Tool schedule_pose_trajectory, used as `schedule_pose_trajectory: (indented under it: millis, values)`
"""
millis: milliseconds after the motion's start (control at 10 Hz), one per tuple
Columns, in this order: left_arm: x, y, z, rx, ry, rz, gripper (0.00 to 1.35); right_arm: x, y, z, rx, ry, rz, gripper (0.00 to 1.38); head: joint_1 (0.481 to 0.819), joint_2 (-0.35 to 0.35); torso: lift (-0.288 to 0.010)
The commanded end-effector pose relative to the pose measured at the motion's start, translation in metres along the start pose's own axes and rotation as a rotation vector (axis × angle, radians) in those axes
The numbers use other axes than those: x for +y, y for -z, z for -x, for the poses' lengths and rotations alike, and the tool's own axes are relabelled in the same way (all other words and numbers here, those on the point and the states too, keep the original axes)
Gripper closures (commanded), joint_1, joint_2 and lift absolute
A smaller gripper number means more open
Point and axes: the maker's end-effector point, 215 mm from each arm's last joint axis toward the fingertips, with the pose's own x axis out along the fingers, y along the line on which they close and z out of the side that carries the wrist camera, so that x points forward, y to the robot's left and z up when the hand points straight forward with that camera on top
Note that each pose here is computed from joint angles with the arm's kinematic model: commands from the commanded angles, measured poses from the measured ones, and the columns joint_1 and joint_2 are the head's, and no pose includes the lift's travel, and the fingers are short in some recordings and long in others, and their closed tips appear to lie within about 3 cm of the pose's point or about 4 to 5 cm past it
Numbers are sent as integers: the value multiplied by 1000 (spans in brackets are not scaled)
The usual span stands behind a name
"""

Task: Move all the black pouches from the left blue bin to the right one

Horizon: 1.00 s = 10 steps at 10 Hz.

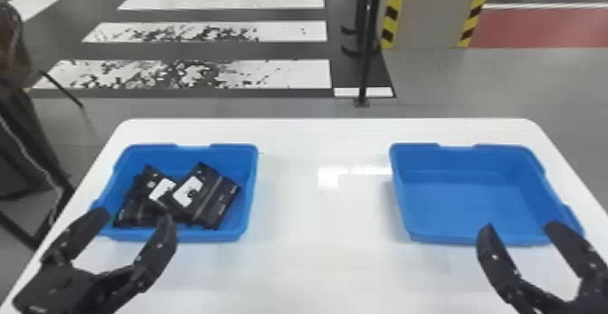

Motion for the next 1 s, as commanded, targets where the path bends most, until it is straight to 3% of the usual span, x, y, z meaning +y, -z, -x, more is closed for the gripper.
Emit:
schedule_pose_trajectory:
  millis: [0, 400, 700, 800, 900]
  values:
    - [0, 1, 0, 5, 0, 0, 33, 0, 0, 0, -1, 1, -5, 173, 695, 39, -140]
    - [8, 4, -4, 12, -4, -3, 38, -1, 1, 0, -1, 3, -9, 173, 695, 46, -140]
    - [32, 21, -22, 82, -40, -26, 96, -1, 2, 1, 0, 4, -13, 173, 695, 53, -140]
    - [33, 34, -37, 105, -22, 6, 98, -1, 2, 1, 0, 4, -15, 173, 695, 65, -140]
    - [36, 47, -49, 168, -20, 15, 98, -1, 1, 1, -1, 5, -17, 173, 695, 71, -140]
